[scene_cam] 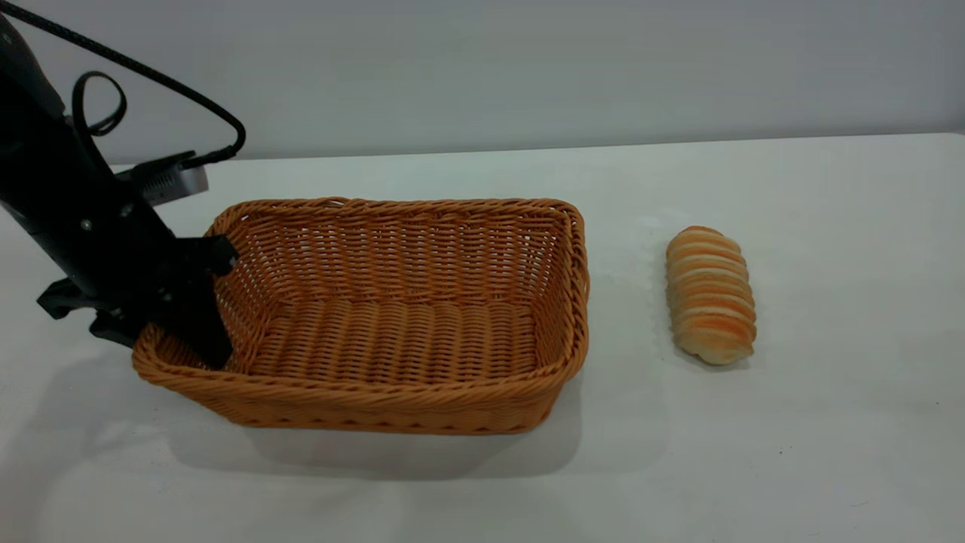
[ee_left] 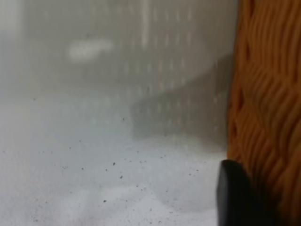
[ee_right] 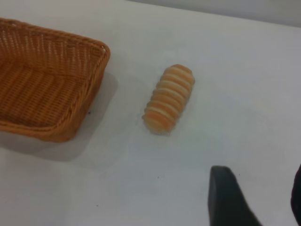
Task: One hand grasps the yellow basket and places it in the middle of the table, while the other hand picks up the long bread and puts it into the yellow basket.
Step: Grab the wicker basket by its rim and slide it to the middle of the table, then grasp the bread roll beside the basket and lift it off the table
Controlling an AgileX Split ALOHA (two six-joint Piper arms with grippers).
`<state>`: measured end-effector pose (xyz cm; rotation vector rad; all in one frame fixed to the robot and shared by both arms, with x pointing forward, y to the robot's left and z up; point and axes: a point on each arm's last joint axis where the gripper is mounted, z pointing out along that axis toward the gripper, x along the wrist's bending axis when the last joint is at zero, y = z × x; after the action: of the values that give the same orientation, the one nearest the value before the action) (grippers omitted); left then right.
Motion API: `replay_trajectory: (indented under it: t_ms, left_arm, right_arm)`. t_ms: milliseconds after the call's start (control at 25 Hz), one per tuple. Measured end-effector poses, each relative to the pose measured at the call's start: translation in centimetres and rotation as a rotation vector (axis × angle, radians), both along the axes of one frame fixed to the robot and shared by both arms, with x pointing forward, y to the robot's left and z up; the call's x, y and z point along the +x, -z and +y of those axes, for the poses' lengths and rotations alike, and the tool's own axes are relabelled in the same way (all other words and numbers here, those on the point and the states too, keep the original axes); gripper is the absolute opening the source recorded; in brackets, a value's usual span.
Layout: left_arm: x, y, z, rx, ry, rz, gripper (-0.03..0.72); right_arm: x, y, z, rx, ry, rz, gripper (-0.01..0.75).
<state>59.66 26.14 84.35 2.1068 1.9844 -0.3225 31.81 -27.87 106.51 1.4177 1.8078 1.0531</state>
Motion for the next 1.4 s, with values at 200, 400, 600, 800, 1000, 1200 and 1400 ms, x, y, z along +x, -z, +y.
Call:
replay_trajectory:
  t_ms: [200,400,600,800,1000,1200,1400]
  left_arm:
    - [0.3,-2.8,0.0,-0.006,0.015,-0.057,0.515]
    - [-0.3,-7.5,0.9,0.1,0.149,-0.097,0.529]
    - [-1.8,-13.1,2.2,0.242,0.161,-0.099,0.531]
    - [-4.2,-19.1,2.3,0.245,0.094,-0.228,0.532]
    - [-7.5,-24.5,1.8,0.181,0.054,-0.367,0.532]
    - [-10.9,-28.2,1.9,0.177,0.051,-0.469,0.532]
    - [-14.1,-30.7,2.0,0.175,0.049,-0.542,0.531]
  right_arm:
    - [0.0,0.0,0.0,0.0,0.0,0.0,0.376]
    - [0.0,0.0,0.0,-0.002,-0.008,0.001,0.376]
    - [0.0,-0.1,0.5,0.004,-0.058,-0.013,0.376]
    - [1.4,-0.1,1.6,0.077,-0.168,0.01,0.376]
    - [5.3,0.1,2.3,0.141,-0.222,0.109,0.376]
    - [10.1,-0.4,2.6,0.157,-0.239,0.211,0.376]
    - [15.5,0.5,3.6,0.141,-0.249,0.285,0.376]
